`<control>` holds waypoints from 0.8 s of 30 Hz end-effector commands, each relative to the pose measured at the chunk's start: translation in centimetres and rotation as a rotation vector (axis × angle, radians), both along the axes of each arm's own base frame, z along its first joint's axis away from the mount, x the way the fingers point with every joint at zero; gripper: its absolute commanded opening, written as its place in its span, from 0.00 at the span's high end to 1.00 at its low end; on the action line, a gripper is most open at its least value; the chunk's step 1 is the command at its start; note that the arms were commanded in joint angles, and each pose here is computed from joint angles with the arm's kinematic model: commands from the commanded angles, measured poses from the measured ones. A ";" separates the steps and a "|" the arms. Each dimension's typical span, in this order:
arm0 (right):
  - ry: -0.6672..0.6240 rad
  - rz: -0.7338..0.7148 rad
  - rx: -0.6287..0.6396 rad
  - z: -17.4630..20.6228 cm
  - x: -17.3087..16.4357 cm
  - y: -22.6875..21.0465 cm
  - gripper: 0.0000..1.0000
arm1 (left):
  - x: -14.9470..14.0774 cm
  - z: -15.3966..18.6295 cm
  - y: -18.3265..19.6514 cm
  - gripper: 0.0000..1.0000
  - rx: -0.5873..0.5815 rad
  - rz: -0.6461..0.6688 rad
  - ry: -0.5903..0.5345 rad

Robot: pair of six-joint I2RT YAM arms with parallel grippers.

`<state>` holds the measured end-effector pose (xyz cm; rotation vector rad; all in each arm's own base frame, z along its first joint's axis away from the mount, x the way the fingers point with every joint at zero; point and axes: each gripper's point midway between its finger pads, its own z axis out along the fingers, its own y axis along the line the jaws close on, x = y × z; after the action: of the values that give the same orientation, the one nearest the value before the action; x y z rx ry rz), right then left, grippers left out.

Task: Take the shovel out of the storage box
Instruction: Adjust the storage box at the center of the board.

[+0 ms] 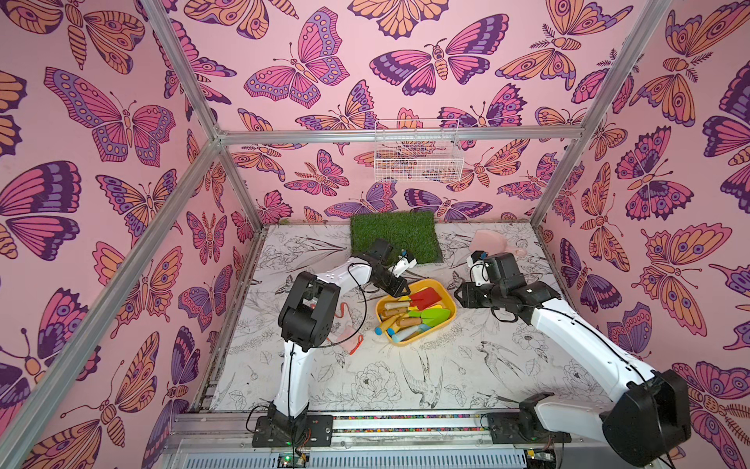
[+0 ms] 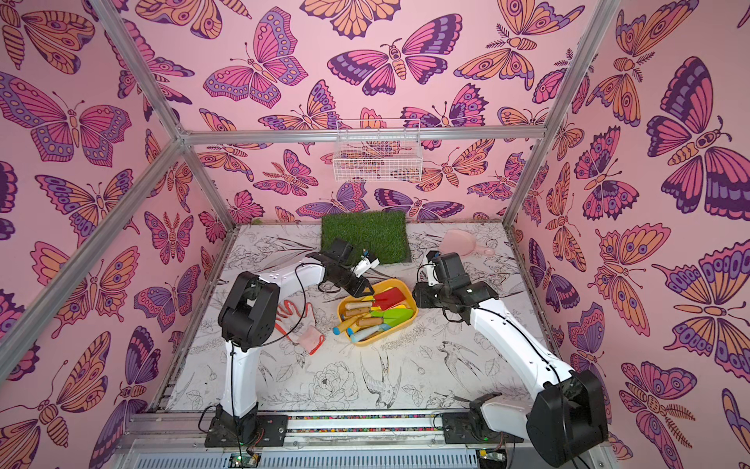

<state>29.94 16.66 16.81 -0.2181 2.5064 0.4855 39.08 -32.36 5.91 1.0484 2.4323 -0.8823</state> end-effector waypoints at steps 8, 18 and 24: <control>0.206 0.006 0.249 -0.9 -2.0 3.5 0.53 | 1.1 -1.2 1.8 1.00 0.084 0.231 0.094; 0.235 -0.106 0.361 -2.4 -0.9 4.5 0.53 | 0.5 0.3 4.8 1.00 0.136 0.440 0.107; 0.260 -0.081 0.397 -2.8 -0.7 6.5 0.53 | -0.2 1.0 5.8 1.00 0.085 0.551 0.105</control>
<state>28.93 21.69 13.90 0.0985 2.5950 0.9445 38.99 -27.71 6.17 0.4955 2.6421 -0.6573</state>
